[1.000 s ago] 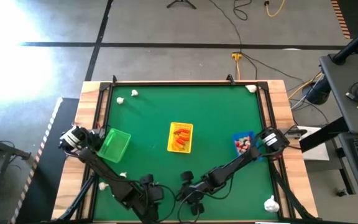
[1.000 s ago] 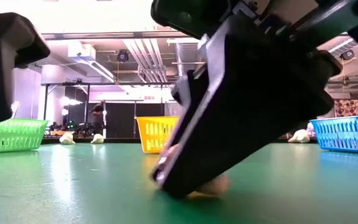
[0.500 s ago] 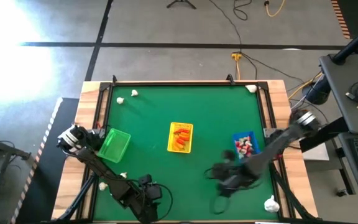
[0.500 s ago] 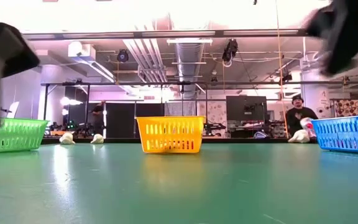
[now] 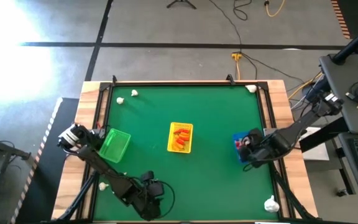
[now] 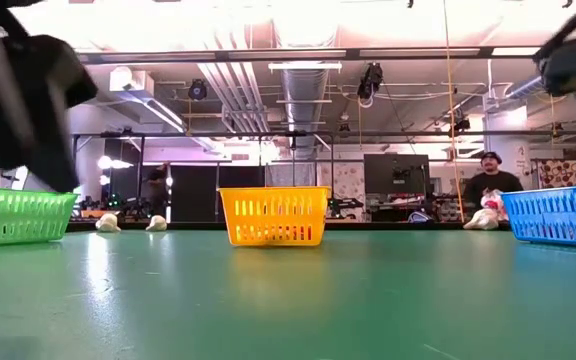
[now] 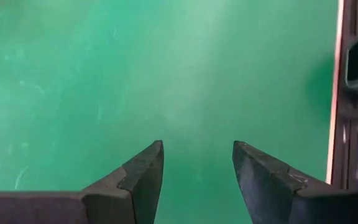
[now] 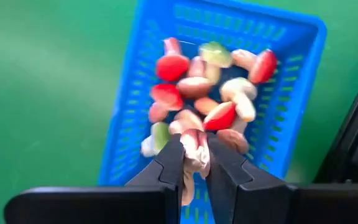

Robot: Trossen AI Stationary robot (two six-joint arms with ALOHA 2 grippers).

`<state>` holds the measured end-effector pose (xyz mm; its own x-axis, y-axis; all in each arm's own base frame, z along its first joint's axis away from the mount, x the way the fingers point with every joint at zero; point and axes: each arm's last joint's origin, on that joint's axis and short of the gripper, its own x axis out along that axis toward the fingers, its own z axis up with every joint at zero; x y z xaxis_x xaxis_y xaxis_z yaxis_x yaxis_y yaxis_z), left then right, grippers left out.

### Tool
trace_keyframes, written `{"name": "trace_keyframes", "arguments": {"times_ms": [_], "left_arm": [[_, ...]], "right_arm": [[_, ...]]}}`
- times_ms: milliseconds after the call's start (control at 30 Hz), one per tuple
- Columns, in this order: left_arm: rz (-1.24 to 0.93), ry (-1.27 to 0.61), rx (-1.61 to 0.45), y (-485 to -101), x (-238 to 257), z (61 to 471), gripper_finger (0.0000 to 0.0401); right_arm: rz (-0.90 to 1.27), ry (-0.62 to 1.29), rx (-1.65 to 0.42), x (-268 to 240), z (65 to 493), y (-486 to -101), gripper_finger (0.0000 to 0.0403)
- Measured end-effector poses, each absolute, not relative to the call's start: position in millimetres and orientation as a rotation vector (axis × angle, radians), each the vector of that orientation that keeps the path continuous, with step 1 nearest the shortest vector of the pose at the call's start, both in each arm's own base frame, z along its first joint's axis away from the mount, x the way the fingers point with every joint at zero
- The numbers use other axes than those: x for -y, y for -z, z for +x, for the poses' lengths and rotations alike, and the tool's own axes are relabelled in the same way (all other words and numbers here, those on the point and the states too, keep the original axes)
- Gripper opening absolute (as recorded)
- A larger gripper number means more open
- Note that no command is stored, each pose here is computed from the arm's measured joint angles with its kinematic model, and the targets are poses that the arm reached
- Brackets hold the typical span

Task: Sort produce into baskets
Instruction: Put the brown mushroom into the blue bin, then put the white garlic into the green bin

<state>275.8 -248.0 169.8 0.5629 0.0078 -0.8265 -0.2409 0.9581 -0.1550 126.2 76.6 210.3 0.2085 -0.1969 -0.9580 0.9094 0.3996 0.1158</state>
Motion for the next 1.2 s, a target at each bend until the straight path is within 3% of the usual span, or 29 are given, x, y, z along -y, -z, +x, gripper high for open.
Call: {"name": "trace_keyframes", "arguments": {"times_ms": [500,733,867,1200], "left_arm": [[-0.440,-0.197,-1.031,-169,237,284,0.0175],[-0.411,-0.273,-1.156,-179,225,268,0.0153],[-0.346,-0.308,-1.293,-189,213,252,0.0136],[-0.239,-0.191,-1.541,-203,194,236,0.0137]], "right_arm": [[0.945,1.007,-1.098,-47,134,-182,0.0053],[0.931,1.026,-1.114,-40,137,-181,0.0116],[0.849,0.937,-1.142,-41,141,-188,0.0158],[0.776,0.753,-1.021,-46,163,-235,0.0221]]}}
